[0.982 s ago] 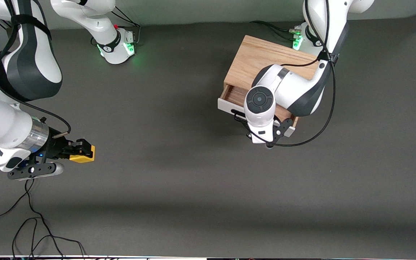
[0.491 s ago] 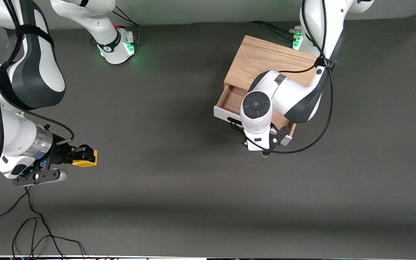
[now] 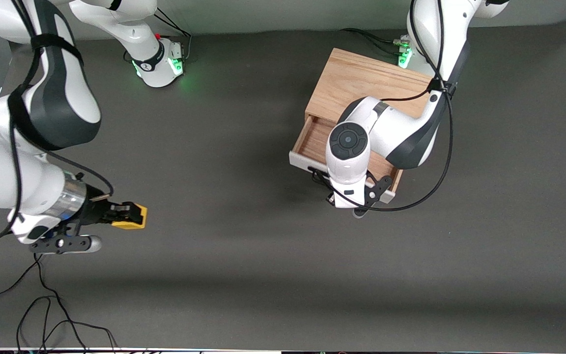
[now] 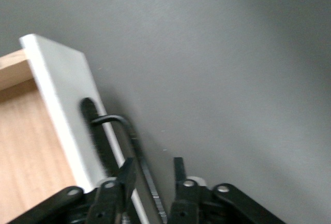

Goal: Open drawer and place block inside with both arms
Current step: 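Pull the drawer open by its handle with the left gripper, then carry the yellow cube over the open drawer while the left gripper withdraws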

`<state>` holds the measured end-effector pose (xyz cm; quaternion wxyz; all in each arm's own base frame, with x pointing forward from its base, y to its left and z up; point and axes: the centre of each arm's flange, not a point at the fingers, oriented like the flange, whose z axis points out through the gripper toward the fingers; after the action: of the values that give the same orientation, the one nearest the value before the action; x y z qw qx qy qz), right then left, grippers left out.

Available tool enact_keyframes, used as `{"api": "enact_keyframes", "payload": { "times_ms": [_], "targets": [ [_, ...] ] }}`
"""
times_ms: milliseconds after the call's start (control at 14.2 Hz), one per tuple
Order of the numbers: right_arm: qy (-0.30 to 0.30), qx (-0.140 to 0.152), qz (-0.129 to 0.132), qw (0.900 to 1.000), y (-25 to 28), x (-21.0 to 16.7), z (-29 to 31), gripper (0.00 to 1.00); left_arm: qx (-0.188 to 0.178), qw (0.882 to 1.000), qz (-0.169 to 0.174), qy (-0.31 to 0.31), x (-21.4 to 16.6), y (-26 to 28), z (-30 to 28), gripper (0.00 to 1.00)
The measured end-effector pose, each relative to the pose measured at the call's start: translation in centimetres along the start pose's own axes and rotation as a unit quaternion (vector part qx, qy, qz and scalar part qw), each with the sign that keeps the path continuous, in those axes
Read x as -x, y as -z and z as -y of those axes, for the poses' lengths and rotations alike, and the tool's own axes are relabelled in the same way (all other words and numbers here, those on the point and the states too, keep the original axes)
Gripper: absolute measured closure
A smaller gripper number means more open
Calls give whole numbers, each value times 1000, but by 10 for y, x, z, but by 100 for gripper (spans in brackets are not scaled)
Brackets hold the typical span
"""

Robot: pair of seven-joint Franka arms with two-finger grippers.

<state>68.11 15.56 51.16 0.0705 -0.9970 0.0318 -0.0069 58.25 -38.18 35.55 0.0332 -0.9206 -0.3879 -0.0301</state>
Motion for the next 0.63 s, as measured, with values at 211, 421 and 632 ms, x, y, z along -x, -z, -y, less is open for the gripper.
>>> {"api": "enact_keyframes", "payload": {
  "times_ms": [211,421,632],
  "targets": [
    [-21,-10,5,1000,-2,7,23,44,9,1000,-3,-1,-4,9,-3,25],
    [-54,-18,14,998,-8,16,52,44,3,1000,-4,-9,-18,24,1,0],
    [-102,-20,23,994,-15,44,114,44,-19,999,9,-35,-51,82,30,0]
  ]
}}
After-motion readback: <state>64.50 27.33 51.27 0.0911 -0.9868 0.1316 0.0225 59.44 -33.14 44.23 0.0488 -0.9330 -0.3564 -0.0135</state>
